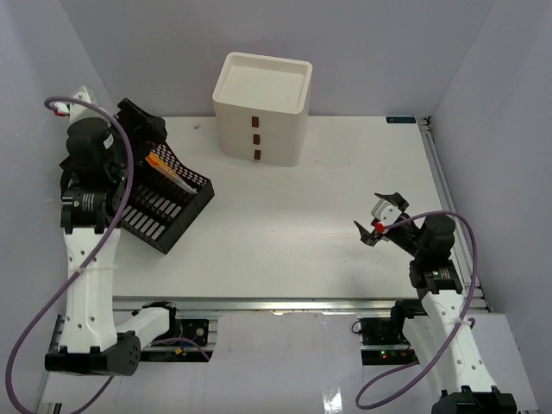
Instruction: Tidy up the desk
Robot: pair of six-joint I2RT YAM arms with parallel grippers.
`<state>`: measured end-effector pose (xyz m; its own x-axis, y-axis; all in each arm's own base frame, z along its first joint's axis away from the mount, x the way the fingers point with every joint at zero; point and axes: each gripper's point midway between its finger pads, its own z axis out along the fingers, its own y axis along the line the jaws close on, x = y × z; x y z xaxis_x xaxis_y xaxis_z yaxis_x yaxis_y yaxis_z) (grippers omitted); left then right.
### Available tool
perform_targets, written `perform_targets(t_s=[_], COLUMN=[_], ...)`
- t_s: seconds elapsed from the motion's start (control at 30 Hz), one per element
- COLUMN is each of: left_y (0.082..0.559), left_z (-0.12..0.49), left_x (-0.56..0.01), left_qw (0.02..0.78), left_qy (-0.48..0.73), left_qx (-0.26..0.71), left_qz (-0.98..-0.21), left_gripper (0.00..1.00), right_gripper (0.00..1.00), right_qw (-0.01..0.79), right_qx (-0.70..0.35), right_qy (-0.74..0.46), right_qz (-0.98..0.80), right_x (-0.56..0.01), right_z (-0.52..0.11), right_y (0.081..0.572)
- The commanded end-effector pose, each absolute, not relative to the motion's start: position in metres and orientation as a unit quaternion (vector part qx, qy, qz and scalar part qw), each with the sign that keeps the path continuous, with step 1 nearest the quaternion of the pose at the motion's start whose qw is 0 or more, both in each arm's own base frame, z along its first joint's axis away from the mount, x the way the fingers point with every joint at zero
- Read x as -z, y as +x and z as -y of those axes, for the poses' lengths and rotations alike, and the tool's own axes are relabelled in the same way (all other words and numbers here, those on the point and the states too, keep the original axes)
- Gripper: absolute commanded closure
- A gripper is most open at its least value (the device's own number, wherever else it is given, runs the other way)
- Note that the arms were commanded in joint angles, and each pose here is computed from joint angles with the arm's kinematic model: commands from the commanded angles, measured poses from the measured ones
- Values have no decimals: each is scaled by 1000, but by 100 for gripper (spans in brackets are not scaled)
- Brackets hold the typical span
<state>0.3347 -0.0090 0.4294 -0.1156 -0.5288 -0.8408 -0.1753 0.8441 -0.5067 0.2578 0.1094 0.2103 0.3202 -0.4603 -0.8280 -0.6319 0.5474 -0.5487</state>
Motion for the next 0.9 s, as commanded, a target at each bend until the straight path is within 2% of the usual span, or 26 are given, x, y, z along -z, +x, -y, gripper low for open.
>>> perform_targets(t_s=[0.0, 0.07, 0.2, 0.3, 0.47, 0.7, 0.87], left_y=[291, 288, 278, 269, 257, 248, 233], left_z=[64, 88, 144, 168, 201, 183, 174], left_x=[-464, -443, -391, -359, -292, -222, -225], left_qw=[654, 630, 554, 524, 501, 527, 579], left_qy=[-136, -96, 28, 85, 184, 228, 236], left_qx=[289, 342, 437, 459, 424, 325, 315], left_qz=[-686, -690, -708, -712, -731, -751, -714], left_gripper=[2, 2, 2, 2, 2, 2, 2], right_gripper=[3, 10, 10, 10, 10, 10, 10], right_qw=[664, 664, 661, 651, 610, 579, 584], right_qx=[-74, -79, -92, -99, -122, -111, -88], right_qy=[-458, -428, -332, -279, -264, -163, -90], right_qz=[-586, -608, -666, -699, -738, -791, -802], right_x=[-214, -216, -221, -217, -201, -182, -176], right_z=[-105, -97, -80, -70, -69, -47, -23], right_y=[260, 265, 276, 280, 282, 294, 296])
